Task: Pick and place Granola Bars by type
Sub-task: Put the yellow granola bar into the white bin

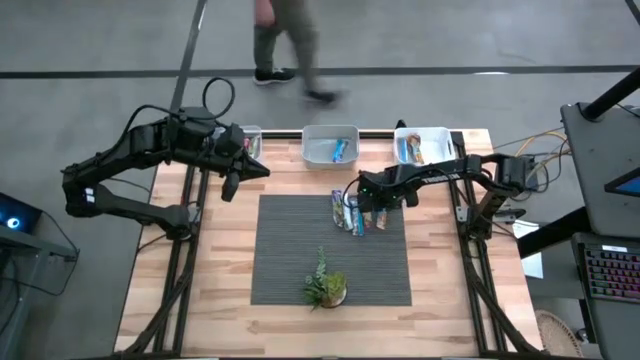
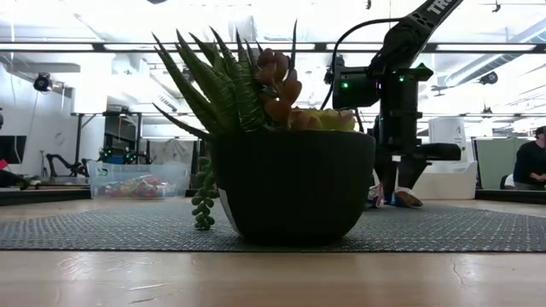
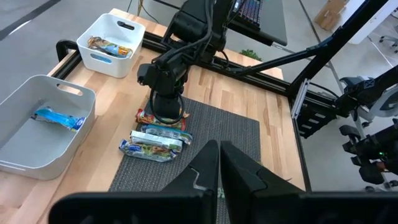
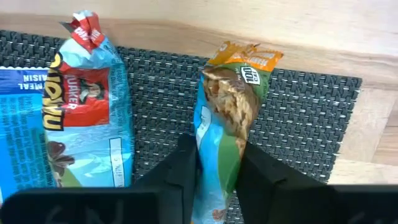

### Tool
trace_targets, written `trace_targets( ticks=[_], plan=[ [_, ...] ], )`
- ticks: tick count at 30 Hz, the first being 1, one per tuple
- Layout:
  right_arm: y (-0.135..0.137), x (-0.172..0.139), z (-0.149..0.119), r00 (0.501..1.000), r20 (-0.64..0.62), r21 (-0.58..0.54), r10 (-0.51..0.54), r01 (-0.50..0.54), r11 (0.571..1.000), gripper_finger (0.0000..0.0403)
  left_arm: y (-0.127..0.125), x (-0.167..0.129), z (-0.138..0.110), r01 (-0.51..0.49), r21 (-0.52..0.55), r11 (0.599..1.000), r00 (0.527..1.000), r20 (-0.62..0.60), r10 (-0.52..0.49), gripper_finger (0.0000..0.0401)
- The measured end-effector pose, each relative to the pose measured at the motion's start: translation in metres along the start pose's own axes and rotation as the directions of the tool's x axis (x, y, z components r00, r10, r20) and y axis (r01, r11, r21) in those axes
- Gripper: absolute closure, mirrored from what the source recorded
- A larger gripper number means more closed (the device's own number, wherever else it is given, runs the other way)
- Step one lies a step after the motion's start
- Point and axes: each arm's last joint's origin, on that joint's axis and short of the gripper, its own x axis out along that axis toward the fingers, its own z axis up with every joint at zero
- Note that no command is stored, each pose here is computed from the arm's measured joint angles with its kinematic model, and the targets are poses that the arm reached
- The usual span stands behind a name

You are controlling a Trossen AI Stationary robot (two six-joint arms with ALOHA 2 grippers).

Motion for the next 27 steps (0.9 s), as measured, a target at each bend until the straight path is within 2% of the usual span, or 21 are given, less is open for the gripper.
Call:
trace_targets(
  ticks=[9,18,27],
  plan=[
    [0.0,-0.006,0.0,1.0,-0.002,-0.016,0.024,-0.024,1.0,0.0337,0.0,0.001,0.0,0.0,-0.001,1.0,1.0,-0.004,0.0,0.0401],
    [0.008,-0.04,0.005,0.994,0.043,-0.071,0.099,-0.096,0.993,0.0345,0.0,0.001,0.0,0.0,-0.002,1.0,1.0,-0.003,0.0,0.0401],
    [0.006,-0.08,0.017,0.989,0.128,-0.137,0.081,-0.063,0.988,0.0349,0.0,0.001,0.0,-0.001,-0.008,1.0,1.0,-0.003,0.001,0.0401]
  ],
)
